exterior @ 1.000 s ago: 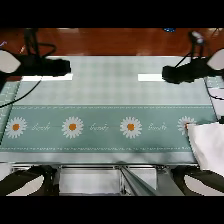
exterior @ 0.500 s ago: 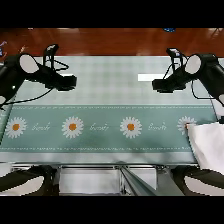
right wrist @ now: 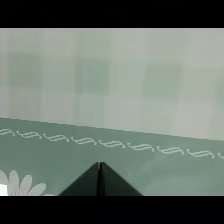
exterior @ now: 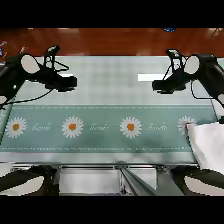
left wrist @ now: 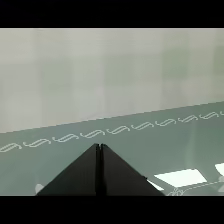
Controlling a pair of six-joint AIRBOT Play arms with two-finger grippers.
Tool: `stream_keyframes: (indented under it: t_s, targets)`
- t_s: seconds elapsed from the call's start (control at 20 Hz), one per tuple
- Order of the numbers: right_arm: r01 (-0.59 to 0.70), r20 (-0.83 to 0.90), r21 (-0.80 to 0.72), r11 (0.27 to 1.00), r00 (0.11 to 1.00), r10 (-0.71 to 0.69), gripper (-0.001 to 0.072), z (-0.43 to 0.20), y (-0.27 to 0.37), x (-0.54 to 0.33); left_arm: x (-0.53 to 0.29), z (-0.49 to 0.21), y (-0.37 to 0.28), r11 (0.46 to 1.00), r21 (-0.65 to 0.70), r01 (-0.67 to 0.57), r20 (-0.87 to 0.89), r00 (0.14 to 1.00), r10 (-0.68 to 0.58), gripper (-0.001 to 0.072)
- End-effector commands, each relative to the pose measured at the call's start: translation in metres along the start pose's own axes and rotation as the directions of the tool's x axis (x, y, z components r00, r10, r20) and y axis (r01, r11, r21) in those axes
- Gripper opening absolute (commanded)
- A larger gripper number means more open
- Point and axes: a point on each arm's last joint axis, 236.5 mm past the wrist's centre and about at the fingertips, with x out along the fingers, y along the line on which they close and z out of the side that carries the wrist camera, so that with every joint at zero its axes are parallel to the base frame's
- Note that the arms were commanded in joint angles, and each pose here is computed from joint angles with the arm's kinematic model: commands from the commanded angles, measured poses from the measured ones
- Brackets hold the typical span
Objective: Fold the shirts.
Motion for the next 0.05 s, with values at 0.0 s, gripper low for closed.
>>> stream_keyframes:
  t_s: [0.0]
  targets:
    - [0.0, 0.0, 0.0, 1.0, 1.0, 0.0, 0.0027, 0.0002, 0.0005, -0.0001, 0.0002, -0.0002, -0.0002, 1.0, 0.002, 0.0, -0.001, 1.0, 0.0, 0.002]
